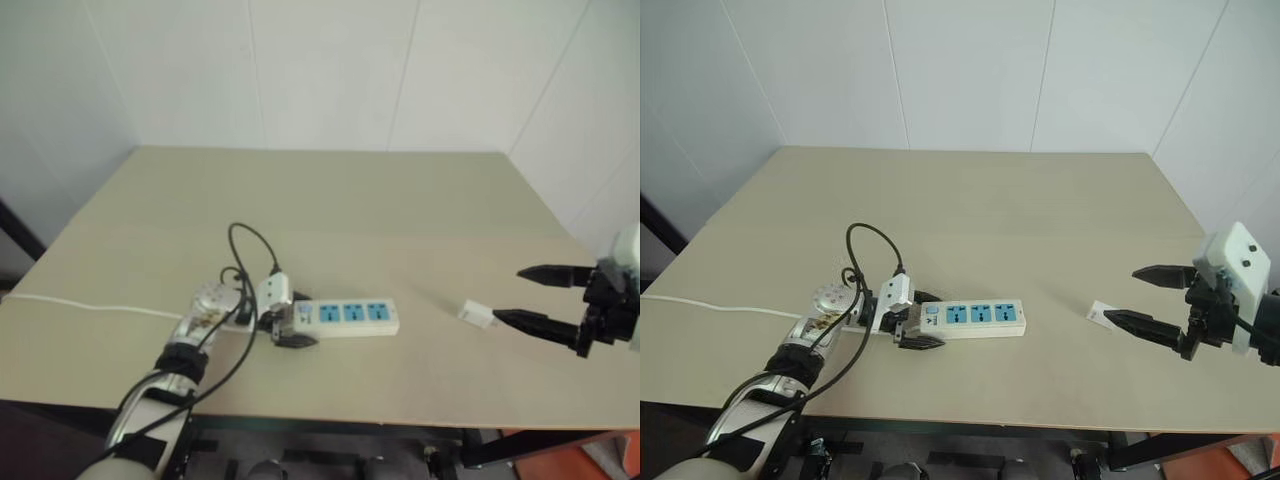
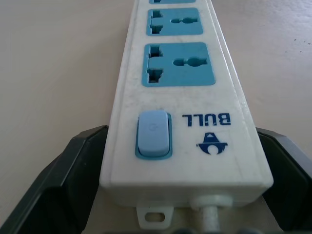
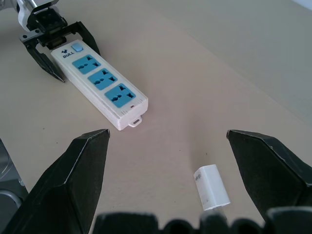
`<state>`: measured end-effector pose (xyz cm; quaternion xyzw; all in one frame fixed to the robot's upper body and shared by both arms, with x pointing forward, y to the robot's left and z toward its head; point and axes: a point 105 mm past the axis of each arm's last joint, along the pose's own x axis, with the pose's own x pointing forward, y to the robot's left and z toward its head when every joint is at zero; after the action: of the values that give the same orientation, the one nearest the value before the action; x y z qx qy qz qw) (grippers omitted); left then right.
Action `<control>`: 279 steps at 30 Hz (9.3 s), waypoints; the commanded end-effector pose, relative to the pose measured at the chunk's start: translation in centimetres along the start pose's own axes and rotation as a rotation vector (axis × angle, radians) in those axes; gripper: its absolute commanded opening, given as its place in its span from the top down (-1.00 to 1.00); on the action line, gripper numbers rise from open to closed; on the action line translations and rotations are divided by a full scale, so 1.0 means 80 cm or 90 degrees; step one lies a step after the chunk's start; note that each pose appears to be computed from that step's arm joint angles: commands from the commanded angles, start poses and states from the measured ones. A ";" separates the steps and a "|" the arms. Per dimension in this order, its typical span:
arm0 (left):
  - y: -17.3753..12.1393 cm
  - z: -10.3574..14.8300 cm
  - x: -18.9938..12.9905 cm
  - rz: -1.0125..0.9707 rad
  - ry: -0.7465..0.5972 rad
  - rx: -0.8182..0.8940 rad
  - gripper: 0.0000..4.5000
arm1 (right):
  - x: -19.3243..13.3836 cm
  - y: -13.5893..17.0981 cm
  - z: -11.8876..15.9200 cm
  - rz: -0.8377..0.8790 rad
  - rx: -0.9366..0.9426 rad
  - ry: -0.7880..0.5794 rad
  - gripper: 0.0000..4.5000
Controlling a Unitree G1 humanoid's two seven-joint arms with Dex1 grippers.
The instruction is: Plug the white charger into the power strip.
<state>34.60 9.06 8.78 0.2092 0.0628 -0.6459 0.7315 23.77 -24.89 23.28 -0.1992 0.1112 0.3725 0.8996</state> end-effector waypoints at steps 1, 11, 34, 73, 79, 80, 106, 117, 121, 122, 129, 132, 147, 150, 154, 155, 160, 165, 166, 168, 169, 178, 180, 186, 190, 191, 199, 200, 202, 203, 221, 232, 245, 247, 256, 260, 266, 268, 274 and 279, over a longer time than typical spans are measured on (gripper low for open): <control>0.010 0.021 -0.017 0.026 -0.044 0.011 -0.99 | -0.004 0.000 0.012 -0.002 -0.015 -0.015 -1.00; 0.006 0.017 -0.032 0.020 -0.105 -0.040 -0.99 | -0.002 -0.004 0.016 0.003 -0.019 -0.018 -1.00; -0.009 -0.018 0.013 -0.027 -0.090 -0.056 -0.99 | -0.009 0.003 0.026 0.001 -0.018 -0.025 -1.00; -0.037 -0.010 0.039 -0.048 -0.082 -0.043 -0.46 | 0.110 -0.065 -0.012 0.013 0.021 0.401 -1.00; -0.042 -0.010 0.037 -0.074 -0.071 -0.038 -0.46 | 0.116 -0.071 -0.029 0.041 -0.007 0.449 -1.00; -0.043 -0.011 0.037 -0.077 -0.069 -0.037 -0.46 | 0.117 -0.072 -0.031 0.043 -0.009 0.452 -1.00; -0.061 -0.016 0.029 -0.121 -0.042 -0.040 -0.46 | 0.141 -0.076 -0.101 0.060 -0.016 0.532 -1.00; -0.069 -0.019 0.025 -0.121 -0.037 -0.048 -0.46 | 0.155 -0.073 -0.101 0.068 -0.014 0.517 -1.00; -0.069 -0.019 0.024 -0.119 -0.036 -0.050 -0.46 | 0.157 -0.075 -0.100 0.069 -0.017 0.516 -1.00; -0.069 -0.019 0.025 -0.118 -0.036 -0.050 -0.46 | 0.158 -0.076 -0.101 0.071 -0.015 0.516 -1.00; -0.069 -0.021 0.024 -0.114 -0.034 -0.054 -0.46 | 0.166 -0.074 -0.103 0.092 -0.010 0.505 -0.92; -0.068 -0.021 0.023 -0.111 -0.032 -0.055 -0.46 | 0.167 -0.073 -0.103 0.097 -0.013 0.505 -0.63; -0.068 -0.029 0.015 -0.099 -0.014 -0.050 -0.46 | 0.163 -0.067 -0.091 0.080 -0.043 0.462 0.48; -0.067 -0.029 0.012 -0.100 -0.012 -0.051 -0.46 | 0.173 -0.069 -0.043 0.047 -0.011 0.321 0.48; -0.068 -0.031 0.010 -0.104 -0.007 -0.057 -0.46 | 0.174 -0.060 0.013 0.028 0.022 0.099 0.48; -0.068 -0.033 0.010 -0.106 -0.004 -0.058 -0.46 | 0.173 -0.057 0.018 0.023 0.027 0.067 0.48; -0.067 -0.038 0.007 -0.109 0.008 -0.061 -0.46 | 0.177 -0.029 0.030 0.002 0.073 -0.119 0.48; -0.061 -0.036 0.005 -0.106 0.011 -0.056 -0.46 | 0.189 -0.003 0.051 0.021 0.151 -0.319 0.48; -0.060 -0.035 0.004 -0.106 0.012 -0.054 -0.46 | 0.192 0.002 0.055 0.034 0.153 -0.344 0.48; -0.058 -0.035 0.002 -0.103 0.013 -0.051 -0.46 | 0.196 0.010 0.062 0.058 0.177 -0.392 0.48; -0.057 -0.034 0.000 -0.102 0.014 -0.050 -0.46 | 0.198 0.015 0.064 0.070 0.179 -0.404 0.48; -0.057 -0.037 -0.008 -0.094 0.021 -0.052 -0.46 | 0.210 0.085 0.041 0.214 0.062 -0.393 0.48; -0.059 -0.038 -0.008 -0.097 0.023 -0.053 -0.46 | 0.212 0.097 0.030 0.242 0.041 -0.378 0.48; -0.063 -0.038 -0.007 -0.104 0.022 -0.054 -0.46 | 0.227 0.124 0.016 0.306 0.004 -0.352 0.48; -0.065 -0.038 -0.006 -0.108 0.023 -0.054 -0.46 | 0.235 0.132 0.016 0.327 0.004 -0.355 0.48; -0.065 -0.038 -0.006 -0.109 0.022 -0.055 -0.46 | 0.237 0.133 0.016 0.328 0.006 -0.357 0.48; -0.071 -0.040 -0.005 -0.116 0.025 -0.058 -0.46 | 0.251 0.135 0.014 0.332 -0.005 -0.366 0.48; -0.071 -0.040 -0.005 -0.117 0.025 -0.059 -0.46 | 0.253 0.134 0.014 0.331 -0.005 -0.365 0.48; -0.072 -0.040 -0.005 -0.117 0.026 -0.059 -0.46 | 0.256 0.132 0.013 0.329 -0.002 -0.363 0.48; -0.072 -0.041 -0.005 -0.117 0.027 -0.059 -0.46 | 0.257 0.132 0.014 0.329 -0.001 -0.364 0.48; -0.070 -0.042 -0.008 -0.101 0.029 -0.061 -0.46 | 0.265 0.133 0.013 0.309 0.021 -0.339 0.48; -0.066 -0.040 -0.007 -0.103 0.033 -0.059 -0.46 | 0.266 0.147 0.008 0.336 0.011 -0.333 0.48; -0.073 -0.041 -0.005 -0.110 0.032 -0.061 -0.46 | 0.262 0.143 -0.021 0.326 0.010 -0.292 0.48; -0.075 -0.042 -0.006 -0.111 0.033 -0.062 -0.46 | 0.261 0.143 -0.025 0.326 0.012 -0.285 0.48; -0.075 -0.043 -0.011 -0.108 0.041 -0.066 -0.46 | 0.257 0.129 -0.050 0.308 0.014 -0.243 0.48; -0.075 -0.043 -0.013 -0.106 0.043 -0.066 -0.46 | 0.251 0.126 -0.060 0.309 0.007 -0.226 0.48; -0.077 -0.045 -0.013 -0.107 0.044 -0.067 -0.46 | 0.246 0.117 -0.068 0.292 0.007 -0.209 0.48; -0.078 -0.045 -0.014 -0.111 0.045 -0.067 -0.46 | 0.242 0.115 -0.075 0.296 0.004 -0.194 0.48; -0.076 -0.044 -0.015 -0.108 0.047 -0.063 -0.46 | 0.235 0.107 -0.088 0.296 0.000 -0.165 0.48; -0.072 -0.042 -0.014 -0.104 0.047 -0.061 -0.46 | 0.243 0.107 -0.079 0.298 -0.009 -0.171 0.48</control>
<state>30.34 8.76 7.30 0.1788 0.0696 -0.6929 0.6951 29.88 -7.07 11.48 -0.1094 -0.0455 0.6349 0.7634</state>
